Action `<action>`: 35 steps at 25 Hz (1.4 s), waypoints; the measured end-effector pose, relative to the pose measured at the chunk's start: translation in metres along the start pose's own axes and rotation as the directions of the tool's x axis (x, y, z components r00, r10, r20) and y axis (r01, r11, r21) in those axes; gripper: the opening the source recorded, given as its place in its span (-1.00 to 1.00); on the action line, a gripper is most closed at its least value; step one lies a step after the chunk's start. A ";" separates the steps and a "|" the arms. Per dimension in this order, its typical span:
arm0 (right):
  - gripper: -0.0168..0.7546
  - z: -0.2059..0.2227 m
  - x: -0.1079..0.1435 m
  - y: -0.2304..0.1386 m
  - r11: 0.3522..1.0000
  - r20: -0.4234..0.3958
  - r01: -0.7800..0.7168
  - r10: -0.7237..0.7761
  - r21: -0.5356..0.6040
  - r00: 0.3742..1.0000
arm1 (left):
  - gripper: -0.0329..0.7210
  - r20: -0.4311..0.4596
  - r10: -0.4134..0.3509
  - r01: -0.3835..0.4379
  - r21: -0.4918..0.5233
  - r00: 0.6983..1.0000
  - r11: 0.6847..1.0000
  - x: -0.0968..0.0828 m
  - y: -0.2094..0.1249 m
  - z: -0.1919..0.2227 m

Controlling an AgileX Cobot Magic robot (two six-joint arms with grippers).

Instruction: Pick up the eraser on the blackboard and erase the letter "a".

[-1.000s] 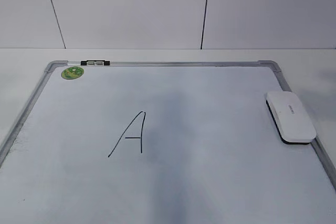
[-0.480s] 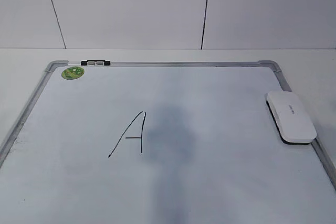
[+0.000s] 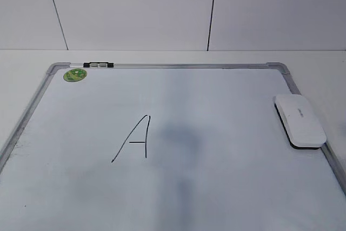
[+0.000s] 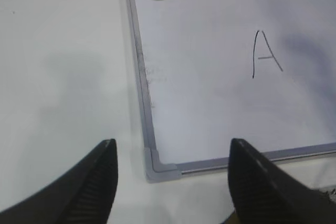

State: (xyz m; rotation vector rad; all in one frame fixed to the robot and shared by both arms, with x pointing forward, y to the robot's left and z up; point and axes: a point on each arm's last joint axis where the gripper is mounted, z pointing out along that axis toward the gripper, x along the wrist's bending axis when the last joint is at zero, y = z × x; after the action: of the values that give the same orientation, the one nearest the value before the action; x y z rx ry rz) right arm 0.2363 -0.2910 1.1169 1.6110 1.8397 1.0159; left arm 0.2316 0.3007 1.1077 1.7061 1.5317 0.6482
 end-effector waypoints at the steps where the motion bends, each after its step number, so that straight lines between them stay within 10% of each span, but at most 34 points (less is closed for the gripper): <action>1: 0.58 0.004 -0.001 -0.004 1.000 0.008 0.001 -0.002 0.015 1.000 | 0.41 -0.002 0.000 0.000 0.014 1.000 1.000 0.001 -0.006 0.005; 35: 0.58 0.047 -0.020 -0.052 0.994 0.133 0.113 -0.113 0.012 0.985 | 0.41 0.004 0.038 -0.038 -0.016 0.999 0.999 0.005 -0.036 0.048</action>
State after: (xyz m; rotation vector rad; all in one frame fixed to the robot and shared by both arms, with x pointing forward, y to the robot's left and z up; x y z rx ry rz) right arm 0.2438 -0.3021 1.0453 1.5196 1.8210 0.8347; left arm 0.2477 0.2970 1.0498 1.7272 1.4904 0.6745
